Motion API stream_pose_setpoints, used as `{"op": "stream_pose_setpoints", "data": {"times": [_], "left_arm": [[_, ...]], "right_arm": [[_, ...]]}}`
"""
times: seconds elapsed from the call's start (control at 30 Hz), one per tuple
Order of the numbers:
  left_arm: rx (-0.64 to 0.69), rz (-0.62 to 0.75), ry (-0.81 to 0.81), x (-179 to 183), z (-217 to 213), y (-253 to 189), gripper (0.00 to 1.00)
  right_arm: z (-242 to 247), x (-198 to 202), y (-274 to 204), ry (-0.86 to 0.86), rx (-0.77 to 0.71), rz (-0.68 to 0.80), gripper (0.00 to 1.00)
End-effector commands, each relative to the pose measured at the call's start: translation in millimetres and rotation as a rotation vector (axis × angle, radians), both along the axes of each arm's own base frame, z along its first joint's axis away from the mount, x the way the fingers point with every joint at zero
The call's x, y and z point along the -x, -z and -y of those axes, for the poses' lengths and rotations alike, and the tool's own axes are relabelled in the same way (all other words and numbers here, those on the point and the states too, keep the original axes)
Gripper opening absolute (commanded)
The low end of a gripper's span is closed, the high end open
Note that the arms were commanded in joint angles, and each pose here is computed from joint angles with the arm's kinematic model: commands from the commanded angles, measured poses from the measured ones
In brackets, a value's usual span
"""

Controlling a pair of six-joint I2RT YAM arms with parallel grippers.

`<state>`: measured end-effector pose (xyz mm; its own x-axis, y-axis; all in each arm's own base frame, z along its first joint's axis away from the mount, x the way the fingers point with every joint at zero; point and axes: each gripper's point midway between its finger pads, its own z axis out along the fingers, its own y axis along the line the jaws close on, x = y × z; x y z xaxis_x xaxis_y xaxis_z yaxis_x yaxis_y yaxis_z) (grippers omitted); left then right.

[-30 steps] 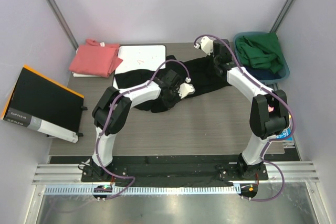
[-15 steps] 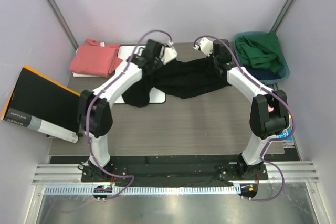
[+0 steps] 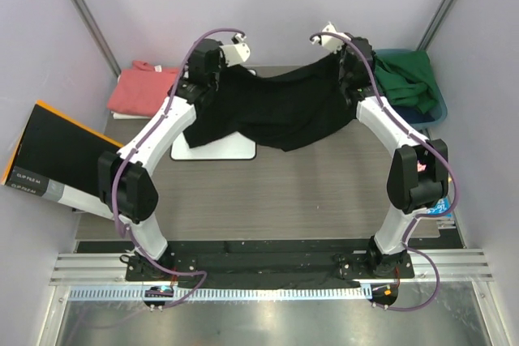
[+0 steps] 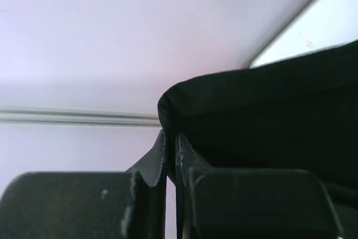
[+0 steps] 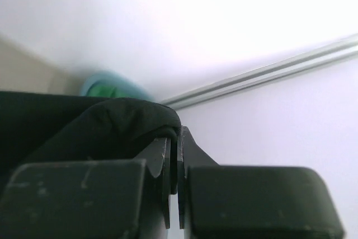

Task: Fold and stack the t-shirts
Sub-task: Flatten out the tshirt

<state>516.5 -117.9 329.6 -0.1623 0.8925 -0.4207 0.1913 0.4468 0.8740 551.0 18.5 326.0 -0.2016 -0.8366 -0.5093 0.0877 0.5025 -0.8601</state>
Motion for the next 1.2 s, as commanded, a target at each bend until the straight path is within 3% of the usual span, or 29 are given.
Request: {"op": "stream_pose_setpoints", "data": {"times": [0.0,0.23,0.43,0.5,0.6,0.63,0.67,0.7,0.77,0.8,0.9,1.0,1.17], "left_arm": [[0.006,0.317,-0.042,-12.3,-24.8,-91.3,0.00],[0.010,0.599,-0.012,-6.7,-45.7,-170.0,0.00],[0.028,0.817,0.000,2.6,-60.5,-233.7,0.00],[0.033,0.859,0.002,5.6,-62.6,-246.8,0.00],[0.093,0.814,0.026,15.7,-64.5,-255.8,0.00],[0.132,0.673,0.071,8.8,-58.2,-226.0,0.00],[0.146,0.584,0.105,10.5,-57.8,-208.5,0.00],[0.148,0.475,0.240,13.5,-37.4,-188.0,0.00],[0.130,0.209,0.352,47.2,-26.2,-131.3,0.00],[0.111,0.101,0.457,64.1,-11.7,-105.7,0.00],[0.089,-0.113,0.521,120.8,-14.7,-67.4,0.00],[0.113,-0.102,0.525,154.6,-20.7,-88.4,0.00],[0.093,0.284,0.413,177.9,-51.5,-199.1,0.00]], "right_arm": [[10.9,3.7,-115.0,0.019,-0.040,0.398,0.01],[-1.8,13.8,-175.2,-0.086,-0.089,0.589,0.01],[14.8,30.2,-243.3,-0.033,-0.152,0.801,0.01],[15.6,31.0,-252.9,-0.035,-0.181,0.806,0.01],[8.2,38.6,-264.7,-0.100,-0.212,0.705,0.01],[-1.1,29.9,-239.4,-0.144,-0.229,0.507,0.01],[-1.1,42.8,-239.6,-0.175,-0.241,0.442,0.01],[-18.7,43.5,-198.4,-0.261,-0.223,0.222,0.01],[-31.1,62.0,-159.6,-0.343,-0.168,0.026,0.01],[-41.8,93.6,-135.0,-0.430,-0.151,-0.130,0.01],[-45.8,159.0,-98.8,-0.539,-0.059,-0.360,0.01],[-36.8,202.5,-114.8,-0.539,-0.047,-0.375,0.01],[-5.6,236.3,-213.9,-0.411,-0.007,-0.102,0.01]]}}
